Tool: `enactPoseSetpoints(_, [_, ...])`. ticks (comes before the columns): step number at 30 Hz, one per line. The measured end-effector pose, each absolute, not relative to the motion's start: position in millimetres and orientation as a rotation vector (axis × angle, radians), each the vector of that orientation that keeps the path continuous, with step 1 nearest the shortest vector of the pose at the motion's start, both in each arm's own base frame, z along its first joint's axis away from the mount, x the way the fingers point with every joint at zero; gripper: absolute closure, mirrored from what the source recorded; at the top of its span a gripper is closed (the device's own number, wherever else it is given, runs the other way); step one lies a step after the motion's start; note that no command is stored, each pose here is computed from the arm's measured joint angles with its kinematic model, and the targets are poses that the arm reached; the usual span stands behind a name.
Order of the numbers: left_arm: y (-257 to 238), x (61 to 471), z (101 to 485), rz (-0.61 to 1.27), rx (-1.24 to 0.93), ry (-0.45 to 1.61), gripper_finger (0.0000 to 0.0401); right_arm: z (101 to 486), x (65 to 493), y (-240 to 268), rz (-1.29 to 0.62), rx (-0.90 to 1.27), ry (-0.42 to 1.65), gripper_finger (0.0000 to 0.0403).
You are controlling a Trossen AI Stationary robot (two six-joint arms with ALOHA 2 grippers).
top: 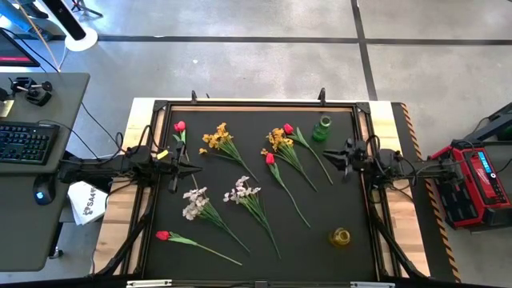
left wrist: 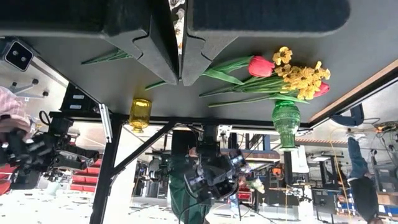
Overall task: Sort flowers into vase by color
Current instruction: Put the top right red flower into the green vase
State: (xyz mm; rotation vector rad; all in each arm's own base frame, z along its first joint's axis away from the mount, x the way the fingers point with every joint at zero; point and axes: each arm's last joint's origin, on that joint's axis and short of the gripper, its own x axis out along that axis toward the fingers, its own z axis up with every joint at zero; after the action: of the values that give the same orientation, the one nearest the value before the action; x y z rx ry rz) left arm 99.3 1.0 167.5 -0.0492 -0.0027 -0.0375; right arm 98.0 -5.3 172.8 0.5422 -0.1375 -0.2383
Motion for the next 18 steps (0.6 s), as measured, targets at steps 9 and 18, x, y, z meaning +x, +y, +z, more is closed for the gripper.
enactPoseSetpoints(9, [1,99,170,-0.039,-0.048,-0.033,0.0395,166,110,7,-0.205,0.615,0.080,0.0395])
enactPoseSetpoints(18, [1,99,170,-0.038,-0.048,-0.031,0.0395,169,142,11,-0.447,0.466,0.373,0.0389])
